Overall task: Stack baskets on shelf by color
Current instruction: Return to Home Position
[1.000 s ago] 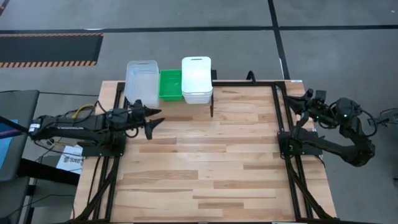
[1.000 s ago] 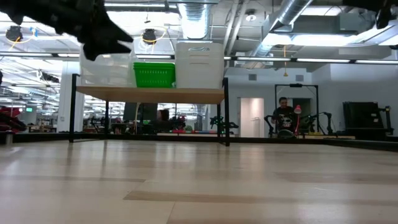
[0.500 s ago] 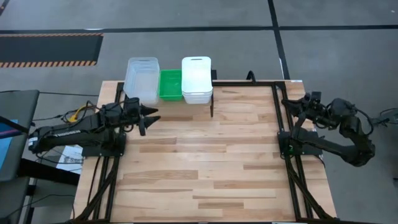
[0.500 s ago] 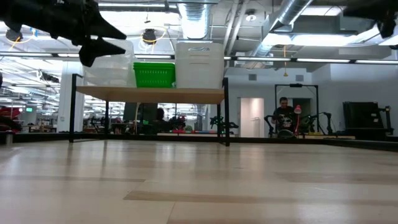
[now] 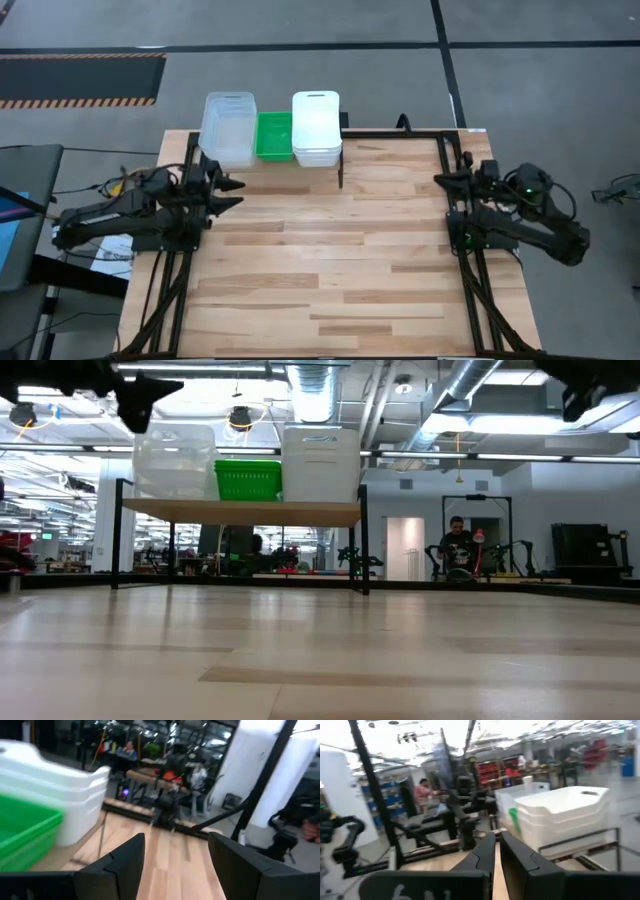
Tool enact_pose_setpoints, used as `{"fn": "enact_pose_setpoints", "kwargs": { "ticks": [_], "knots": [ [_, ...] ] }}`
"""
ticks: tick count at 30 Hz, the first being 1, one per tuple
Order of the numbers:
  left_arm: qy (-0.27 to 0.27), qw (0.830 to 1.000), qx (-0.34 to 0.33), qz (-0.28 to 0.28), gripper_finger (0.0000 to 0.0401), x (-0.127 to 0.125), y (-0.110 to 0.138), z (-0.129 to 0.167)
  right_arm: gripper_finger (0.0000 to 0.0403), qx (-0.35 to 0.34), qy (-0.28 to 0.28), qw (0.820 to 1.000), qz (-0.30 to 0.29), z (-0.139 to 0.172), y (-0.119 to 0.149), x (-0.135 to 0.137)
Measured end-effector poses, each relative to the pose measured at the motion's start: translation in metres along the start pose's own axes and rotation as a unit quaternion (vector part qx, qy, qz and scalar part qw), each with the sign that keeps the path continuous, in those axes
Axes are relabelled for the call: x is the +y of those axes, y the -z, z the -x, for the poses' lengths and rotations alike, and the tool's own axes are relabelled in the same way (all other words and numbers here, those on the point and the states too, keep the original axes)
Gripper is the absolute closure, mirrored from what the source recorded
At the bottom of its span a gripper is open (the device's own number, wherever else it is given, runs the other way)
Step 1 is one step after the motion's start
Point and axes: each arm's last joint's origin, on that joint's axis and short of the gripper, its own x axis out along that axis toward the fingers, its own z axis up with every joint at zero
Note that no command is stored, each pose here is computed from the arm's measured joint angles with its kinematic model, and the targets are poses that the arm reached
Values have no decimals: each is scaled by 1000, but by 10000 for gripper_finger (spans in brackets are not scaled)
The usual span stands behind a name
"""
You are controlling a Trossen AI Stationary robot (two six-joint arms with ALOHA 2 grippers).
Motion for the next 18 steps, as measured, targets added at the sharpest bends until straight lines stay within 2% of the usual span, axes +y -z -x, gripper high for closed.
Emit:
{"fn": "enact_pose_setpoints", "kwargs": {
  "ticks": [3, 7, 11, 15, 18],
  "knots": [
    [-11, 1000, 10, -6, 193, 0, 5, 8, 351, 2, -18, 1000, -4, -3, 5, 0],
    [3, 1000, -7, -21, 193, 0, 14, 16, 351, 19, -29, 999, -9, -10, 21, -4],
    [34, 999, -18, -1, 193, 4, 39, 17, 351, 31, -58, 997, -28, -20, 47, -8],
    [70, 996, -50, 14, 193, 7, 64, 12, 351, -4, -102, 994, -41, -29, 70, -9],
    [86, 995, -43, 23, 194, 10, 82, 7, 351, -7, -116, 992, -51, -33, 95, -11]
  ]
}}
